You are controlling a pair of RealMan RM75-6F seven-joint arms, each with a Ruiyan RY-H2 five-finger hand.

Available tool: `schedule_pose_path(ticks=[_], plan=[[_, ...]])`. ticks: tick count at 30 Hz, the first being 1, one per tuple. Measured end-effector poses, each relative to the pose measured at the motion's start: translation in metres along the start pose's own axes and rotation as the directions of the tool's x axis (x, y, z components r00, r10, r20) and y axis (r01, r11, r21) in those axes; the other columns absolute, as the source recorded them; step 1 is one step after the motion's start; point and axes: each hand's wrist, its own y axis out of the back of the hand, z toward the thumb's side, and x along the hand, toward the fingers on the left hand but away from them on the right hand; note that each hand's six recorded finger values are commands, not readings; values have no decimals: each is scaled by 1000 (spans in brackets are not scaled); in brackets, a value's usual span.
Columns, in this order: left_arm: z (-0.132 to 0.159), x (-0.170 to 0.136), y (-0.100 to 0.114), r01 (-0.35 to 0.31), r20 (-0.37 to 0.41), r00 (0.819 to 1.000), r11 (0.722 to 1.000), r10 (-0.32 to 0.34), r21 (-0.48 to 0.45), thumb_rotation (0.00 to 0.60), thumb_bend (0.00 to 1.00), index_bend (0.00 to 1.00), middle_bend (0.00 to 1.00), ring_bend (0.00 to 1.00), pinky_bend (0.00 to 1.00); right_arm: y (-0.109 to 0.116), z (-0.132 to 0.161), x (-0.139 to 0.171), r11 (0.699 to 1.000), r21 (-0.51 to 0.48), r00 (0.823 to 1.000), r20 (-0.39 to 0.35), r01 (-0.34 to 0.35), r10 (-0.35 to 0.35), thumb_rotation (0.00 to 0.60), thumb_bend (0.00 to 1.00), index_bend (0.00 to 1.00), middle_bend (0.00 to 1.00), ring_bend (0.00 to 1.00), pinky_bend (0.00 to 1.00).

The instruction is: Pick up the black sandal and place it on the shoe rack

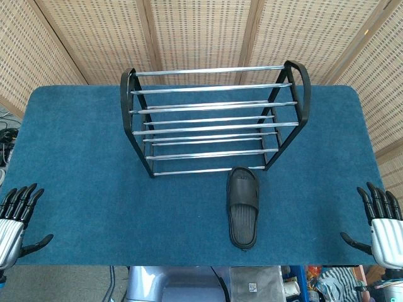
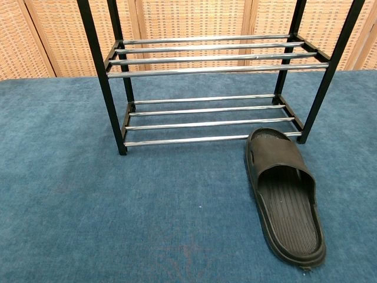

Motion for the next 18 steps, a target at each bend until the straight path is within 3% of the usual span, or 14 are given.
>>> schedule_pose_path(ticks=[10, 11, 15, 16, 18], plan=[[0, 1, -1, 4, -2, 1000, 1000, -4, 1, 600, 24, 0, 0, 0, 0, -4, 1, 0, 1000, 0, 1000, -10, -20, 20, 600, 23, 0, 0, 0, 0], [0, 1, -1, 5, -3, 1000, 1000, -5, 1, 600, 23, 0, 0, 0, 0, -5, 2, 0, 1000, -3, 1000, -13, -23, 23, 600, 67, 0, 0, 0, 0], [-2, 2, -1, 2, -12, 1000, 1000, -2, -4, 600, 22, 0, 0, 0, 0, -7, 9, -2, 999, -23, 998, -51, -42, 41, 600, 522, 0, 0, 0, 0], [-3, 2, -1, 1, -15, 1000, 1000, -1, -5, 600, 22, 0, 0, 0, 0, -8, 13, -5, 998, -27, 996, -79, -48, 45, 600, 584, 0, 0, 0, 0], [-3, 3, 0, 0, -18, 1000, 1000, 0, -7, 600, 22, 0, 0, 0, 0, -9, 21, -9, 998, -31, 989, -136, -57, 52, 600, 615, 3, 0, 0, 0]])
